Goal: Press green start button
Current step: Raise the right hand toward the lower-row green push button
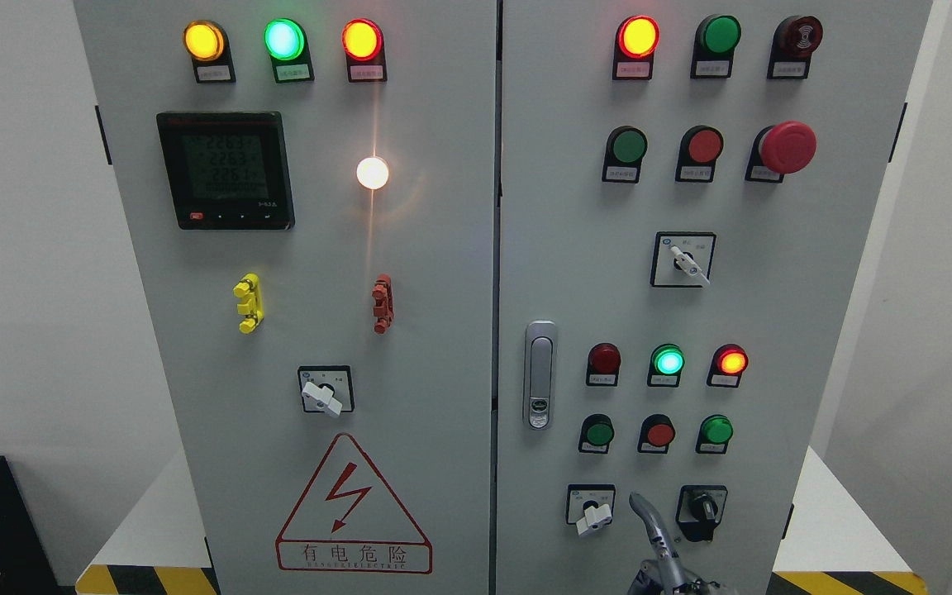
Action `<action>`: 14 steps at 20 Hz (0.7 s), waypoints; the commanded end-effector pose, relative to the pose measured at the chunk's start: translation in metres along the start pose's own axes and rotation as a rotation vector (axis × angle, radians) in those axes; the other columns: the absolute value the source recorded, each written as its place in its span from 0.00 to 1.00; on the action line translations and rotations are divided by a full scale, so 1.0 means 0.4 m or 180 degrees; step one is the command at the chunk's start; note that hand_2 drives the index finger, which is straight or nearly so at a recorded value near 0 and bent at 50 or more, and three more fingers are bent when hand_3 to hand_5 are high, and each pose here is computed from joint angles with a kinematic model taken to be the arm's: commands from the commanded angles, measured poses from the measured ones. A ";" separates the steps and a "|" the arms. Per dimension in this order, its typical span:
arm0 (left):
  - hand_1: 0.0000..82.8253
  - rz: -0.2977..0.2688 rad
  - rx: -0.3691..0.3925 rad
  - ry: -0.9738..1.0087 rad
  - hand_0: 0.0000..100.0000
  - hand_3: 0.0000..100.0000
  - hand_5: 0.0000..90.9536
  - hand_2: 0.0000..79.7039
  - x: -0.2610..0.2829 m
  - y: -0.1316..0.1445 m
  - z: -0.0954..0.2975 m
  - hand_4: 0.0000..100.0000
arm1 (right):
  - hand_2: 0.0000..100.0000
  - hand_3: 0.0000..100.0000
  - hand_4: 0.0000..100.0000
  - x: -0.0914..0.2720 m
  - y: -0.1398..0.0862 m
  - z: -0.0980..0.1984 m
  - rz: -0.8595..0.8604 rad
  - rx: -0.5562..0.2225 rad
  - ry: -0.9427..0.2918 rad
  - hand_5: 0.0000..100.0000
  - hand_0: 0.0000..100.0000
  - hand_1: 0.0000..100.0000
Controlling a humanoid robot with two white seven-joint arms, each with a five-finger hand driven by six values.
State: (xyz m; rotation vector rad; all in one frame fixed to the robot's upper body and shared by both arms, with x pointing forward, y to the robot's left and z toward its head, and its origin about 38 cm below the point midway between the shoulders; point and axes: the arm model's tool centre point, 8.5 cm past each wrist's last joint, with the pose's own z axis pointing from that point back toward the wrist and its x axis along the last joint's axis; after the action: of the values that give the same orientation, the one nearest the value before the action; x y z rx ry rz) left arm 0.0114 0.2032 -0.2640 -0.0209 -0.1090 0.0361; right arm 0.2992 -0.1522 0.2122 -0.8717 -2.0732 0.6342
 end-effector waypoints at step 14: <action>0.67 -0.0010 0.0010 0.0010 0.12 0.00 0.00 0.00 0.017 0.002 0.000 0.00 | 0.00 0.89 0.89 -0.053 0.098 -0.089 0.0597 0.0263 -0.0053 1.00 0.18 0.35</action>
State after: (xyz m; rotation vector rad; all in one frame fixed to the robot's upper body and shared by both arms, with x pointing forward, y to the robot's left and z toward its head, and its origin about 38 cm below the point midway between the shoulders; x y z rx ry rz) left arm 0.0114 0.2032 -0.2640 -0.0209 -0.1090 0.0361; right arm 0.3303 -0.1417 0.2111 -1.0304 -2.0270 0.7749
